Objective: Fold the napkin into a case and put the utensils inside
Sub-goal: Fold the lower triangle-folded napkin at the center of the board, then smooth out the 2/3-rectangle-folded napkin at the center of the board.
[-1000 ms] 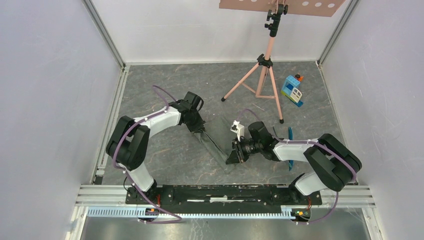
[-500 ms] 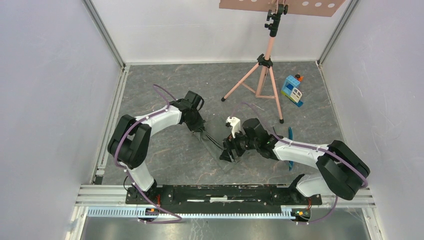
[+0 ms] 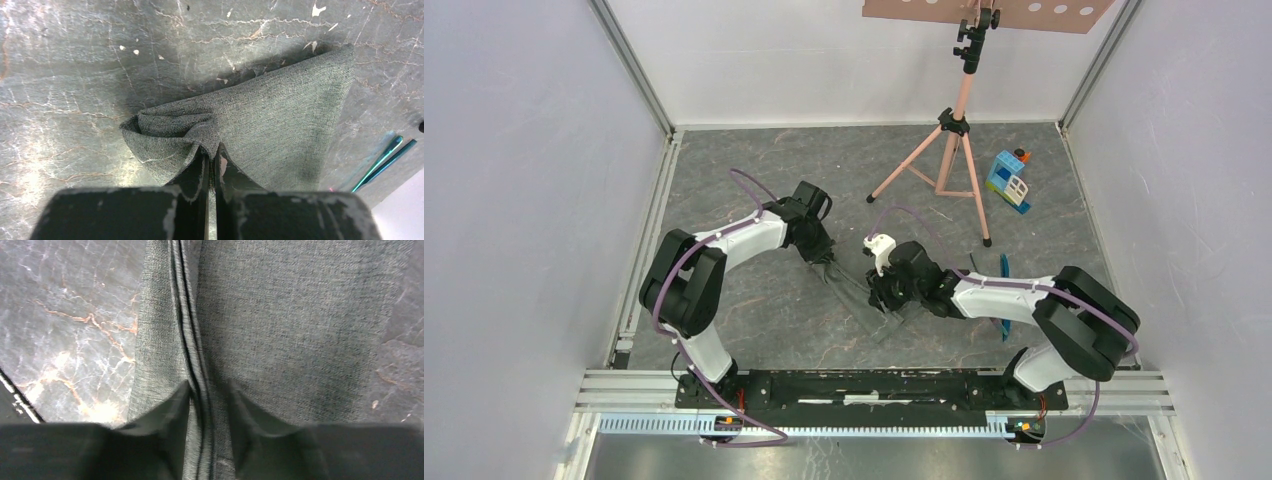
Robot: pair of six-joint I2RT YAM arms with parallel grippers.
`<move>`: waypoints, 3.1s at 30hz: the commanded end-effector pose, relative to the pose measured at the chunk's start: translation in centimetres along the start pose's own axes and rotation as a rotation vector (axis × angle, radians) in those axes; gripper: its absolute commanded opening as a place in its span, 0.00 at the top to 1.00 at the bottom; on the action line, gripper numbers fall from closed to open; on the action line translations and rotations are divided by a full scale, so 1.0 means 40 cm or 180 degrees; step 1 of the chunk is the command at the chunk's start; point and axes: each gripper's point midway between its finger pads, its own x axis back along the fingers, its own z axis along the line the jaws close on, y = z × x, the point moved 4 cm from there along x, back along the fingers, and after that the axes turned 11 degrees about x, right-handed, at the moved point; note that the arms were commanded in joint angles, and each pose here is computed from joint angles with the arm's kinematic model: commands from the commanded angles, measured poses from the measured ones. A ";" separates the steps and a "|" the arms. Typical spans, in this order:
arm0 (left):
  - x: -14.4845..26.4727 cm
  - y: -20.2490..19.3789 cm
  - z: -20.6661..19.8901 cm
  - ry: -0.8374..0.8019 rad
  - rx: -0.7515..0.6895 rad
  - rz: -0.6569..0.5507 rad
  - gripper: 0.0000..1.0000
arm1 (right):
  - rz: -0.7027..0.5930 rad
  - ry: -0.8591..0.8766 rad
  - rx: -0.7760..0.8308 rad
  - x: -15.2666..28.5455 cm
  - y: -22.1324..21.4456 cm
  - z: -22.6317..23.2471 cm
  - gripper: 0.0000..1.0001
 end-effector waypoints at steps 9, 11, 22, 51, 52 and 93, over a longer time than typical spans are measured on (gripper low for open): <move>0.148 0.020 -0.068 -0.0986 -0.0309 -0.0025 0.34 | -0.0300 -0.0036 -0.0458 -0.012 0.014 -0.039 0.99; 0.171 0.029 -0.050 -0.1093 -0.0274 -0.0052 0.32 | -0.0306 -0.0037 -0.0491 -0.010 0.010 -0.046 1.00; 0.116 0.078 0.023 -0.1170 -0.0071 0.0146 0.86 | -0.0303 0.0104 -0.0567 -0.017 0.009 -0.043 1.00; 0.028 0.059 -0.047 -0.1467 -0.0351 0.0477 0.92 | -0.0261 0.0099 -0.0636 -0.015 0.000 -0.044 0.85; 0.044 0.059 -0.042 -0.1448 -0.0391 0.0431 0.90 | -0.0265 0.0095 -0.0626 -0.015 0.003 -0.046 0.78; 0.008 0.093 -0.027 -0.1040 -0.0622 0.0250 0.84 | -0.0471 -0.0081 -0.0320 -0.238 0.245 -0.142 0.91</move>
